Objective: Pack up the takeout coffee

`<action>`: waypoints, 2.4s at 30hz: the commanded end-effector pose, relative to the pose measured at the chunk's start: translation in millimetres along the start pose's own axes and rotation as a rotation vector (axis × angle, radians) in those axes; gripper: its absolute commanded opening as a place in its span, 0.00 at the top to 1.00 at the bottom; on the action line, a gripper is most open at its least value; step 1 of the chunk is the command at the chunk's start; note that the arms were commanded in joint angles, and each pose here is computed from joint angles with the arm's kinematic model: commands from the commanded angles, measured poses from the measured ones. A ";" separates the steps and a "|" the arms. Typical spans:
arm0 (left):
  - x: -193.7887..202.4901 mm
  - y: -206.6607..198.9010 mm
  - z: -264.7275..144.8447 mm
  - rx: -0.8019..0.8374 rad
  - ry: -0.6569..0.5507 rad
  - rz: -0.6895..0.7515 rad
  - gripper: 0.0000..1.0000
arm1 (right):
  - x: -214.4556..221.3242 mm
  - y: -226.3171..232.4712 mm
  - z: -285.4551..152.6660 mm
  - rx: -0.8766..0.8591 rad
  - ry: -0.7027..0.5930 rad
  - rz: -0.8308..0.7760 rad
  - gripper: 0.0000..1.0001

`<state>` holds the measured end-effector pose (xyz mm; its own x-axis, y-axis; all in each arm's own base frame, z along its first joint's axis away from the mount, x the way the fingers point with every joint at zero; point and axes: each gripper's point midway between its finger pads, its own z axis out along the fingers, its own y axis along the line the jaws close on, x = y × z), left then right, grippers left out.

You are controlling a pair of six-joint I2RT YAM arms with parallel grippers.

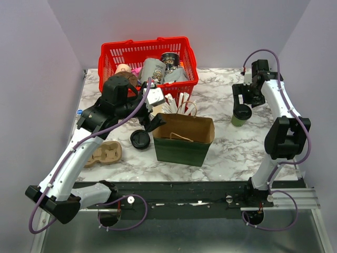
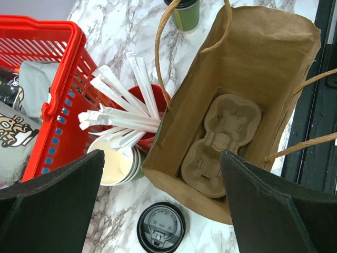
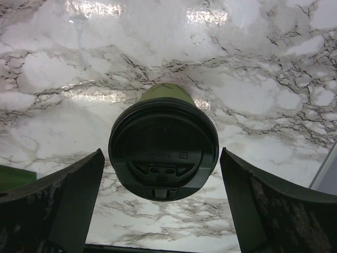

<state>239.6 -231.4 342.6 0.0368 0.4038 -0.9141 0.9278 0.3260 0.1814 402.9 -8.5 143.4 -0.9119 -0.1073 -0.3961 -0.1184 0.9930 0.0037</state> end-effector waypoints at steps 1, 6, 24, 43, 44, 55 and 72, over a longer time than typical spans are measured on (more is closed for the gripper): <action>0.2 0.7 1.9 0.009 -0.011 0.003 0.02 | -4.8 -8.4 3.4 0.027 -0.007 0.007 0.00; 1.0 0.7 2.1 0.011 -0.011 -0.001 0.02 | -4.6 -9.5 5.7 0.029 -0.004 0.007 0.00; 2.7 0.7 2.8 0.013 -0.011 -0.004 0.02 | 4.3 -8.3 11.7 0.016 0.025 0.009 0.01; 4.2 2.2 2.5 0.010 -0.011 -0.005 0.02 | 14.9 -6.7 18.3 0.003 0.062 0.006 0.09; 3.8 2.1 2.5 0.011 -0.013 -0.006 0.02 | 14.7 -6.1 18.9 0.003 0.062 0.005 0.09; -2.1 5.1 2.9 0.009 -0.024 -0.002 0.02 | 20.4 -4.0 19.6 -0.009 0.076 -0.001 0.14; -17.7 8.5 6.6 0.033 -0.055 0.018 0.02 | 34.6 5.6 19.2 -0.075 0.107 -0.059 0.28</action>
<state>247.5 -233.8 340.1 0.0273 0.3972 -0.9173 0.9314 0.3230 0.1676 399.1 -10.5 129.0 -0.9176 -0.1375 -0.3730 -0.1502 0.9886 0.0049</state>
